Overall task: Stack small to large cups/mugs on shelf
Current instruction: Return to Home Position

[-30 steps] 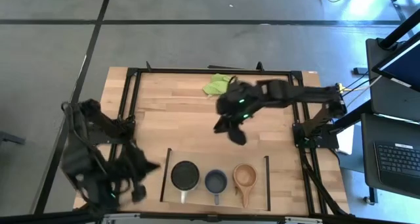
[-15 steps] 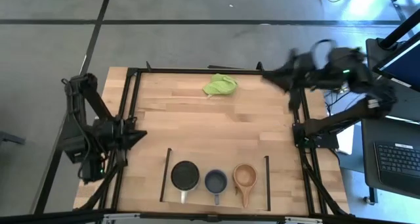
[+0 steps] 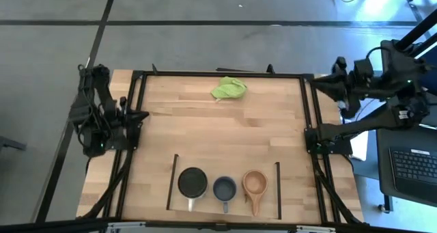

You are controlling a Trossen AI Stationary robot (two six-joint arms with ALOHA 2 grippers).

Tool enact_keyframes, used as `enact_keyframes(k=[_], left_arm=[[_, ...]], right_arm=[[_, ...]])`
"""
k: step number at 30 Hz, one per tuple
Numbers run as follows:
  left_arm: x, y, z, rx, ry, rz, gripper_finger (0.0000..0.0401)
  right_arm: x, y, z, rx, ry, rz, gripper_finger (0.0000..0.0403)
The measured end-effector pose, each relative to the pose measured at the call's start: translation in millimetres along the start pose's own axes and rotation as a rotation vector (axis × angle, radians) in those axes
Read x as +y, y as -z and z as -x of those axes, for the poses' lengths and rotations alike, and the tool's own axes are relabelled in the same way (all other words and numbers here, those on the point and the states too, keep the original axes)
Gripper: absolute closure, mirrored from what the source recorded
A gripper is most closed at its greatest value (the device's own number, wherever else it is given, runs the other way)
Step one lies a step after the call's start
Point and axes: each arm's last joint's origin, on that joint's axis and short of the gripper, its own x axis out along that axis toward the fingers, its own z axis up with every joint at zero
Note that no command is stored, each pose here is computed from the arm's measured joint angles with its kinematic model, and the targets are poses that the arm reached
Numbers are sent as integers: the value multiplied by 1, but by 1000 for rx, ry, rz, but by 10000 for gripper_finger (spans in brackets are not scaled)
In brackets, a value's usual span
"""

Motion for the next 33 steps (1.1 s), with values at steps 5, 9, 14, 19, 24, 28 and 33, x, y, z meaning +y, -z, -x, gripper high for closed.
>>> enact_keyframes(k=[5,9,14,19,24,28,33], left_arm=[[23,17,2,15,44,18,401],[29,19,4,44,112,3,401],[30,18,6,73,190,-6,401],[31,18,6,66,181,-43,401],[29,-5,3,45,117,-127,401],[26,-24,-2,-16,-63,-194,401],[17,-23,-14,-84,-359,-277,401]], right_arm=[[20,7,-14,-192,-691,317,320],[23,15,-26,-286,-872,333,319],[19,33,-45,-259,-743,238,318],[9,51,-69,-261,-427,69,318],[14,46,-78,-427,-557,181,318],[17,44,-80,-421,-618,202,318],[13,48,-83,-367,-584,196,318]])
